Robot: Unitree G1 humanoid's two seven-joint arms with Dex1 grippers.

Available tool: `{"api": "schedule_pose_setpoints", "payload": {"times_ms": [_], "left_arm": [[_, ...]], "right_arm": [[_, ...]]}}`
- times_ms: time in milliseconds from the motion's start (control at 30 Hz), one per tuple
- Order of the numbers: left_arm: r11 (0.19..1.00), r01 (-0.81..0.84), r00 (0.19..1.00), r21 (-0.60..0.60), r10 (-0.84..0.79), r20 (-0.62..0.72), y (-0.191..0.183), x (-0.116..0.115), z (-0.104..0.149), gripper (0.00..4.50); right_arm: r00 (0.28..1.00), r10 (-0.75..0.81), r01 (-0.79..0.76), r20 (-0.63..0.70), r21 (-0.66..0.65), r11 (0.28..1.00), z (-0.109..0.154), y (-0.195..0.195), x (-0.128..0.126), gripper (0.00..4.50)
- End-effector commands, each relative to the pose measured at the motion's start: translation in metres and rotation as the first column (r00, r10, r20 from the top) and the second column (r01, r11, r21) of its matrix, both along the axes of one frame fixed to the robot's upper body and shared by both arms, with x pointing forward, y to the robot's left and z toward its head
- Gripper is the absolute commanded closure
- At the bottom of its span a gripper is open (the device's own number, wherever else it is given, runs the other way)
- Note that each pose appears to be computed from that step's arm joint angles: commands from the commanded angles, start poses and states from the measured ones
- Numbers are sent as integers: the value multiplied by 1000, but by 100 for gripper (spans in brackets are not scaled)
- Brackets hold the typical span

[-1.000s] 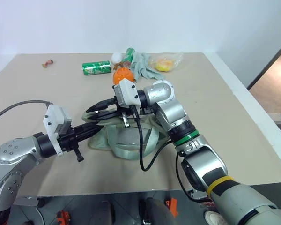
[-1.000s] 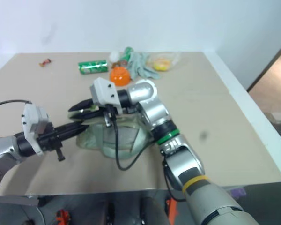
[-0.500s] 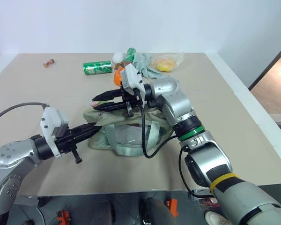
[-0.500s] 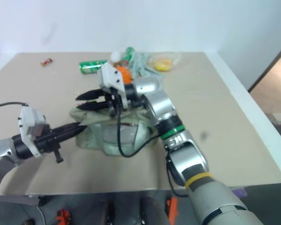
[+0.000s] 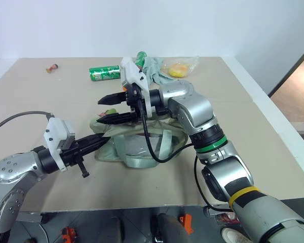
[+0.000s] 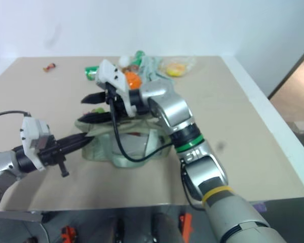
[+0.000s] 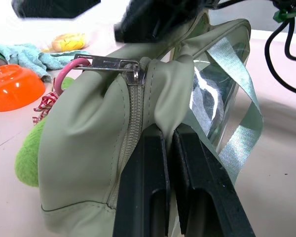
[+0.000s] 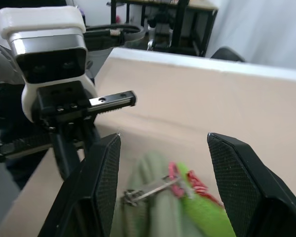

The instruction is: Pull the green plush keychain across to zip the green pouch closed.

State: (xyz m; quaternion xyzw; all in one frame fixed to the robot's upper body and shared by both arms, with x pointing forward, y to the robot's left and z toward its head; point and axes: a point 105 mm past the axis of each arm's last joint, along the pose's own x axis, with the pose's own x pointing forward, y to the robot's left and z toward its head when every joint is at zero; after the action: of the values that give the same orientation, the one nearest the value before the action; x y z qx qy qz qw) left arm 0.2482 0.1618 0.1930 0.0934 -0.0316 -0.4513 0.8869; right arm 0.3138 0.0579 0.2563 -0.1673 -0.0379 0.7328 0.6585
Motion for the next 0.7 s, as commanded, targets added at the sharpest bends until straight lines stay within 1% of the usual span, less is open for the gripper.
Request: {"api": "schedule_pose_setpoints", "payload": {"times_ms": [33, 200, 433, 633, 667, 700], "left_arm": [[1000, 15, 1000, 15, -15, -7, -2, -1, -3, 450], [1000, 17, 1000, 15, -17, -1, -3, 0, -2, 450], [1000, 13, 1000, 24, -13, 1, -2, -1, -3, 450], [1000, 16, 1000, 27, -16, 3, -2, 0, -3, 450], [999, 17, 1000, 27, -17, 3, -2, 0, -3, 450], [999, 19, 1000, 28, -19, 4, -2, 0, -3, 450]], "right_arm": [[1000, 9, -9, 12, -22, 1000, 0, 2, -7, 163], [999, -33, 32, -4, -31, 999, -5, 3, -1, 163], [996, -80, 80, -25, -15, 997, -2, -6, 9, 163], [994, -106, 105, -36, -30, 994, -4, -11, 14, 163], [993, -108, 107, -37, -31, 994, -4, -11, 14, 216], [993, -108, 107, -40, -30, 994, -4, -11, 14, 250]]}}
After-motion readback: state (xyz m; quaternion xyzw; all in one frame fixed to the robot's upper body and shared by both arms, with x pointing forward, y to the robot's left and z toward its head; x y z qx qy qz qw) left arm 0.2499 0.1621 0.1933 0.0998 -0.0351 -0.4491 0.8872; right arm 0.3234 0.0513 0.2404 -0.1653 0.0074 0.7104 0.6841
